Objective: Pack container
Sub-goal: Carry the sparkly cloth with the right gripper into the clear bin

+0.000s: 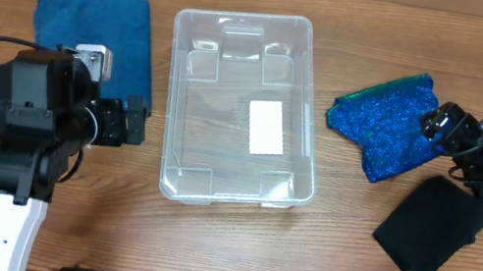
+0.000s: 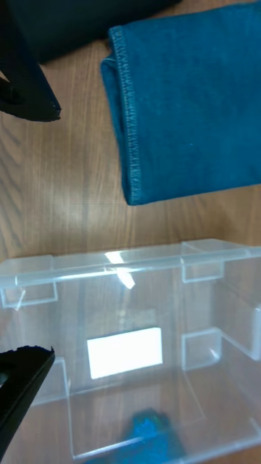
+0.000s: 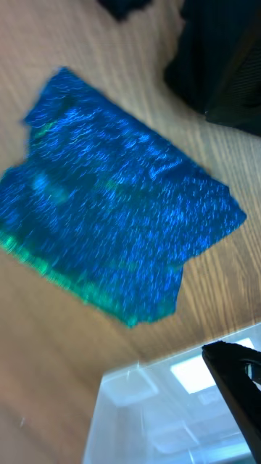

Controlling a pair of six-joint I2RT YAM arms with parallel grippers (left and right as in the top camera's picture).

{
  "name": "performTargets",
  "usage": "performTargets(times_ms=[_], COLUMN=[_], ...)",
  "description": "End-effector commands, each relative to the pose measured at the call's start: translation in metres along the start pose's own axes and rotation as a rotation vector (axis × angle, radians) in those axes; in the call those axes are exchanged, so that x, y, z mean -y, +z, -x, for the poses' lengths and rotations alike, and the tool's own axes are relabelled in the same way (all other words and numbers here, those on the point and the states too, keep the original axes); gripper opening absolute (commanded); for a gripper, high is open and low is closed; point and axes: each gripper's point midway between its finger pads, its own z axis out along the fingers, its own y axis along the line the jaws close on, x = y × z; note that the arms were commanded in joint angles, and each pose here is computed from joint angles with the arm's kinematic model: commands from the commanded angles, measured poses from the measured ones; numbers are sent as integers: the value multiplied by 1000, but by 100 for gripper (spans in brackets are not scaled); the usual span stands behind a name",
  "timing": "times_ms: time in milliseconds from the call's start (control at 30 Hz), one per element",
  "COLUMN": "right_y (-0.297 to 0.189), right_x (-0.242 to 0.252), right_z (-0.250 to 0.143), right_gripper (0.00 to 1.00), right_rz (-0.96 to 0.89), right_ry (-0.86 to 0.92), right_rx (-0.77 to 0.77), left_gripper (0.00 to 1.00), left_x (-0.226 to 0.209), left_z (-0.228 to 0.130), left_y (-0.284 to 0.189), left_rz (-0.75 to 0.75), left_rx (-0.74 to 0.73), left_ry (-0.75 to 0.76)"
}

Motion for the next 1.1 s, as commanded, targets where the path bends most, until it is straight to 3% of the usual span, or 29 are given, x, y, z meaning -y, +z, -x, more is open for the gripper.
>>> performTargets(times_ms=[0,133,433,567,600,633,700,900,1067], right_y=[31,75,110,119,120,122,124,89,-22], right_x=[10,30,50,51,48,46,35,-36,-128], right_z=[-9,-24,-38,-41,-40,-38,-35,-4,42], right_gripper=[100,100,97,62,44,34,4,4,4], right_rz=[41,14,-19,-20,-17,-13,30,220,216], right_ry=[67,143,194,191,182,174,156,20,-239], right_rx=[-114,-218,-242,-256,-251,-243,-233,-155,122], left_gripper=[100,100,100,100,100,100,100,100,100], left_x=[-1,-1,-1,-1,-1,-1,-1,-1,-1], left_z=[4,3,0,0,0,0,0,-1,-1], left_y=[2,2,2,2,2,2,2,2,2], left_rz=[1,2,1,2,2,2,2,3,3], left_rx=[-12,-19,-29,-31,-31,-31,-31,-35,-34], left_ry=[17,16,14,14,14,14,14,13,14])
